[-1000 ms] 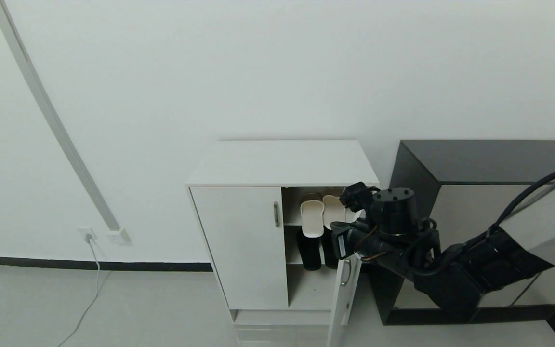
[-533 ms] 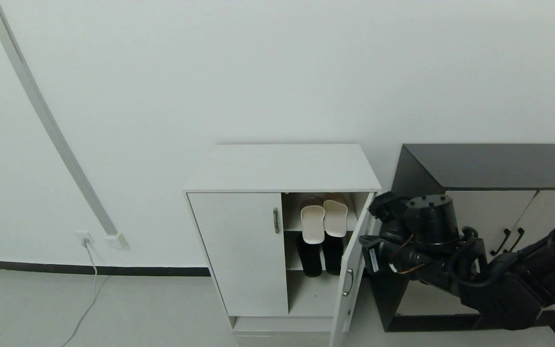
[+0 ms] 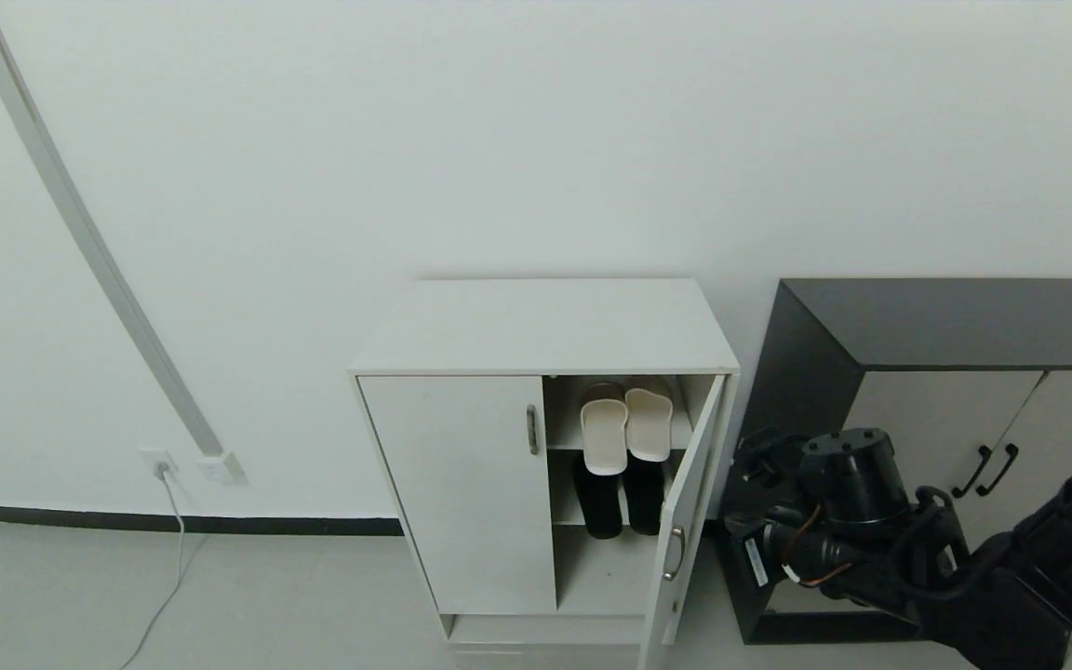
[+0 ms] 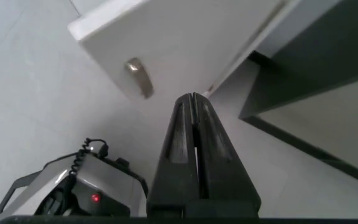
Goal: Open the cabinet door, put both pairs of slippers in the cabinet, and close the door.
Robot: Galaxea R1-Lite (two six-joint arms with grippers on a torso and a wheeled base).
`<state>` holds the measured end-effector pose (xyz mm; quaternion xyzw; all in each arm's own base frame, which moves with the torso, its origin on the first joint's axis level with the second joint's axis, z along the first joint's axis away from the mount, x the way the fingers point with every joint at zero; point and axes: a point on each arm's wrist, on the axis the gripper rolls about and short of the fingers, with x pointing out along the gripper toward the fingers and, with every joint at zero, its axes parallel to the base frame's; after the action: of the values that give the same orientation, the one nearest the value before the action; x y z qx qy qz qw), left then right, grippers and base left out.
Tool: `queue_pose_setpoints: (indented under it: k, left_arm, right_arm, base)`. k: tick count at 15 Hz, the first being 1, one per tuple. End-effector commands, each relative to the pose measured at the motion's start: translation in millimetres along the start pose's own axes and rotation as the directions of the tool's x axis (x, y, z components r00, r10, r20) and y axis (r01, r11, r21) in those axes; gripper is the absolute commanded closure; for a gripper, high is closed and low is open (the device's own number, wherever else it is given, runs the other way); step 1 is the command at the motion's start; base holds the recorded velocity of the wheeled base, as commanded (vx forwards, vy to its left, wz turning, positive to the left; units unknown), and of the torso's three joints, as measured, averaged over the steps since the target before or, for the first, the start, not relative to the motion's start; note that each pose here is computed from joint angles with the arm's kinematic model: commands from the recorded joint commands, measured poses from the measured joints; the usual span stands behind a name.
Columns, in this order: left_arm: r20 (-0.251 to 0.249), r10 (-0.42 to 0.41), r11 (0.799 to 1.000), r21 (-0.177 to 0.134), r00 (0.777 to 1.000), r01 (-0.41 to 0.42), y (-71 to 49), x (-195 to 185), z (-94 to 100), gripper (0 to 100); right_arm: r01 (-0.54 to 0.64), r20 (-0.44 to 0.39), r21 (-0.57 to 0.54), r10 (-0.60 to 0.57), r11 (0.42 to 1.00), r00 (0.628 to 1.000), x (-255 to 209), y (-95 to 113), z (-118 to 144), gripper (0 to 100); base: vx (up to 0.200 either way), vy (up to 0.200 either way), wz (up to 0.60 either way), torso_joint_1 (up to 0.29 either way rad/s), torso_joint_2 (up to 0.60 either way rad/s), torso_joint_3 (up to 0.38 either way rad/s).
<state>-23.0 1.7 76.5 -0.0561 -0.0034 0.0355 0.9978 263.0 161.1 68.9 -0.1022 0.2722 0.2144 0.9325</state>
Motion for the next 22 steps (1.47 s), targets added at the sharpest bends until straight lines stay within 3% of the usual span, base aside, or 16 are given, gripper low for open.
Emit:
queue_pose_setpoints:
  k: [1, 8, 22]
  left_arm:
    - [-0.001, 0.001, 1.0, -0.001, 1.0, -0.001, 0.0, 0.1, 0.0, 100]
    - [-0.003, 0.001, 1.0, -0.001, 1.0, -0.001, 0.0, 0.2, -0.4, 100]
    - [-0.001, 0.001, 1.0, -0.001, 1.0, -0.001, 0.0, 0.1, 0.0, 100]
  right_arm:
    - [-0.002, -0.039, -0.005, 0.001, 1.0, 0.999, 17.8, 2.0, -9.8, 100]
    - [-0.001, -0.015, -0.003, 0.001, 1.0, 1.0, 66.1, 7.2, -2.6, 100]
    - [0.013, 0.15, 0.079, -0.025, 0.997, 0.988, 141.2, 3.7, 40.0, 100]
  base:
    - [0.0, 0.0, 0.0, 0.0, 0.0, 0.0]
    - [0.0, 0.0, 0.0, 0.0, 0.0, 0.0]
    - [0.0, 0.0, 0.0, 0.0, 0.0, 0.0]
